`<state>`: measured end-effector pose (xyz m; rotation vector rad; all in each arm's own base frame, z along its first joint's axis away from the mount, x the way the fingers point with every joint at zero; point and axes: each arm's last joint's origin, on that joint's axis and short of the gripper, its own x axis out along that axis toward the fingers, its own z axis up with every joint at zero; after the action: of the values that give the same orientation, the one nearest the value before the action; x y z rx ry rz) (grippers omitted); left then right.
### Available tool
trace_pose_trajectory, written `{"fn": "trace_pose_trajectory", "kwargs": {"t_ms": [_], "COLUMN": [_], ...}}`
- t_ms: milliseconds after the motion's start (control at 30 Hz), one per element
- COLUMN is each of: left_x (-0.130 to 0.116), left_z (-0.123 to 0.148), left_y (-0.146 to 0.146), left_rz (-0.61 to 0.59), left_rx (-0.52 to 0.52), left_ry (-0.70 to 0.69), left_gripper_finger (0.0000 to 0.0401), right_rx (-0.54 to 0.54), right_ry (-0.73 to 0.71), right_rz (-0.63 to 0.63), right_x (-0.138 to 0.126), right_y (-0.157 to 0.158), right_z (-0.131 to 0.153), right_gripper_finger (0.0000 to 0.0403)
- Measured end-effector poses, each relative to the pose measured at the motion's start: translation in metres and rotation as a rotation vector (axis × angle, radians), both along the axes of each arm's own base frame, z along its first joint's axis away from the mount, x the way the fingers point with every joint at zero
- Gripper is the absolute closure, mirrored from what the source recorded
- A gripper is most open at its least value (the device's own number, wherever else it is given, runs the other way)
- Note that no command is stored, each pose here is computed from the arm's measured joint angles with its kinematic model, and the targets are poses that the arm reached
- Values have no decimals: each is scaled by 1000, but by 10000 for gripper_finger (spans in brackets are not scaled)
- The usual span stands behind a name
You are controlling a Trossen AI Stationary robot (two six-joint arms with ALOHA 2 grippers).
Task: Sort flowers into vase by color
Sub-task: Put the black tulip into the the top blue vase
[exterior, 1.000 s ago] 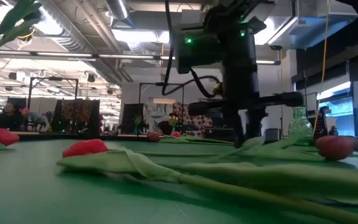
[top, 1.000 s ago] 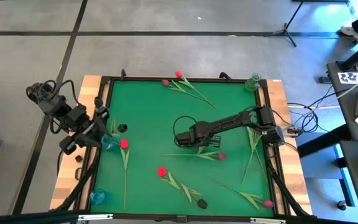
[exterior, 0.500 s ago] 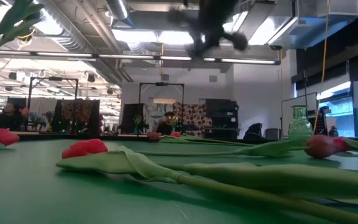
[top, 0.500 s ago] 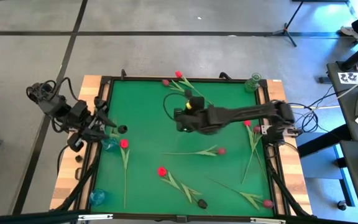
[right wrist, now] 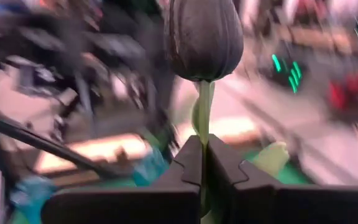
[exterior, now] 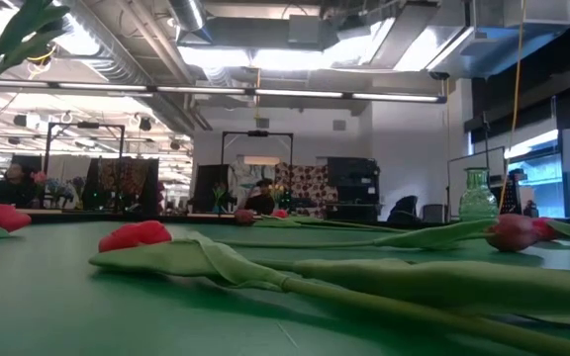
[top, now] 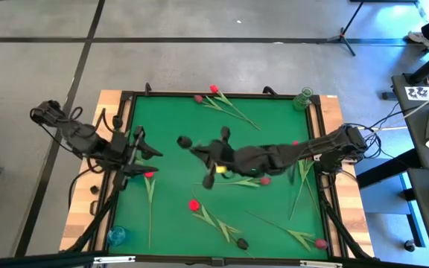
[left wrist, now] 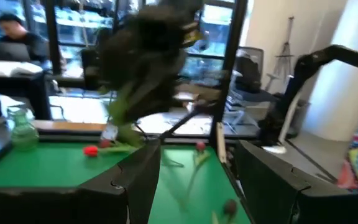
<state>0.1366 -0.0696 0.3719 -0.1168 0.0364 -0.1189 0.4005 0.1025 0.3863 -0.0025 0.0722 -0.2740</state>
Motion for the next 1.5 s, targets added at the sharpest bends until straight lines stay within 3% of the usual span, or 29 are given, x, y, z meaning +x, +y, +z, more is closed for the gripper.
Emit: {"fn": "trace_pose_trajectory", "kwargs": {"t_ms": [233,467,700,833,1000,1167,1333,1433,1500], "left_x": [23,45,83,88,88,87,87,87,86], "left_z": [-3,-3,-18,-19,-17,-17,-17,-18,-19], "left_y": [-14,-13,-14,-17,-13,-13,-13,-13,-16], "left_rz": [5,80,89,92,217,224,247,247,237], "left_rx": [76,83,128,125,111,107,91,121,148], "left_ry": [-37,-83,-82,-102,-110,-105,-106,-89,-86], "left_gripper_finger": [196,196,196,196,206,250,332,384,390], "right_rx": [-235,-288,-296,-297,-300,-306,-291,-289,-288], "right_ry": [-238,-319,-290,-262,-252,-216,-205,-197,-197], "right_rz": [151,347,340,329,296,213,211,207,207], "right_x": [-6,0,15,16,16,17,17,17,18], "right_y": [17,11,3,3,3,-1,-3,-3,-3], "right_z": [30,32,16,13,13,11,10,9,9], "right_gripper_finger": [398,398,398,397,397,397,394,370,340]}}
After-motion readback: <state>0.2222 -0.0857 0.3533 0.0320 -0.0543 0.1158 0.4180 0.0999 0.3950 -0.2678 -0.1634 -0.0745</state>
